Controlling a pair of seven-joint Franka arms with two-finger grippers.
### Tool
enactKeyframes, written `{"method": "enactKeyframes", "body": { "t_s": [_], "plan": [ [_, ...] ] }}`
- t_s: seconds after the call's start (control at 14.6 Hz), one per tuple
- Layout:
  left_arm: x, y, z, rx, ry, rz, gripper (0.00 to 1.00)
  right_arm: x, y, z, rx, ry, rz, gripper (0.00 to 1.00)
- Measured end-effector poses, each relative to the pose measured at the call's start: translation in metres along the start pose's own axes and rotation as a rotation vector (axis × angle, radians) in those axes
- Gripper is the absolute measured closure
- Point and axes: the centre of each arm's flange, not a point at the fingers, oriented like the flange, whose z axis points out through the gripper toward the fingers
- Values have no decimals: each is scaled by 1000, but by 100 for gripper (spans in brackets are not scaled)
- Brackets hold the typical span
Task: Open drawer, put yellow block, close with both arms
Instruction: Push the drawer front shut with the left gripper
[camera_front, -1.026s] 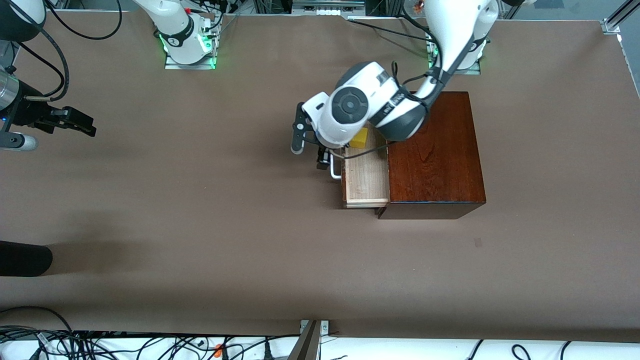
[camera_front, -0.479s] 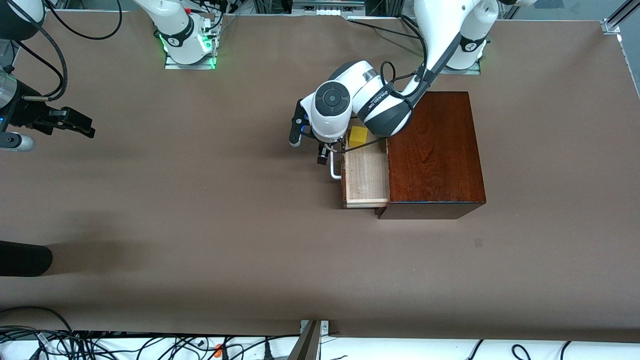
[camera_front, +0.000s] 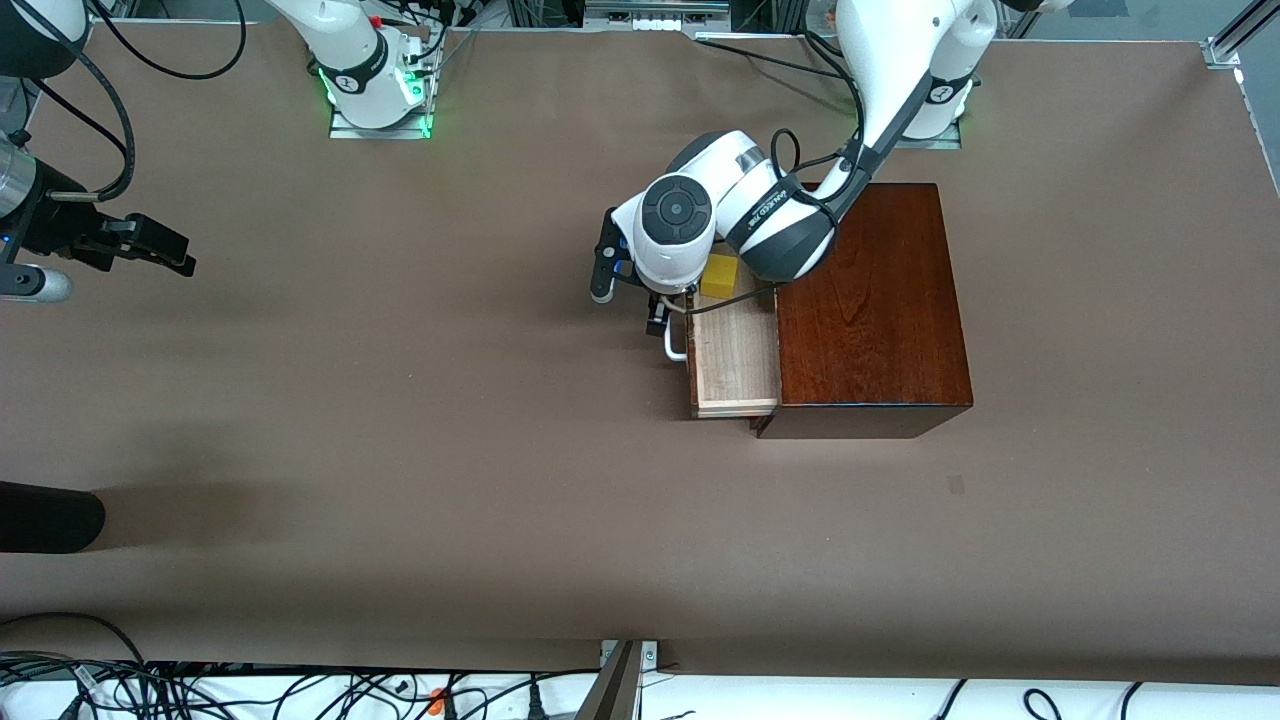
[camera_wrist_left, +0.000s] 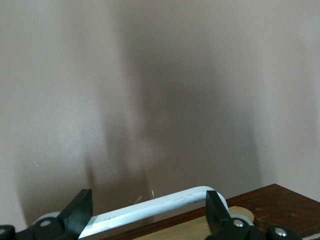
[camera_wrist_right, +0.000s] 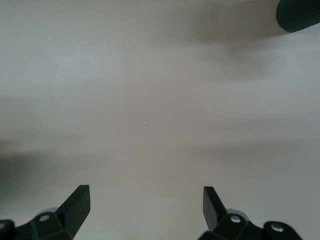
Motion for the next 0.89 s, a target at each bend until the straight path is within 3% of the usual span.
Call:
{"method": "enactKeyframes", "body": {
  "t_s": [0.34, 0.89],
  "plan": [
    [-31, -4, -10, -74, -47, -40, 0, 0, 0, -1, 0, 3, -1, 0],
    [-58, -13, -14, -92, -69, -71, 0, 0, -1, -1, 0, 4, -1, 0]
  ]
}}
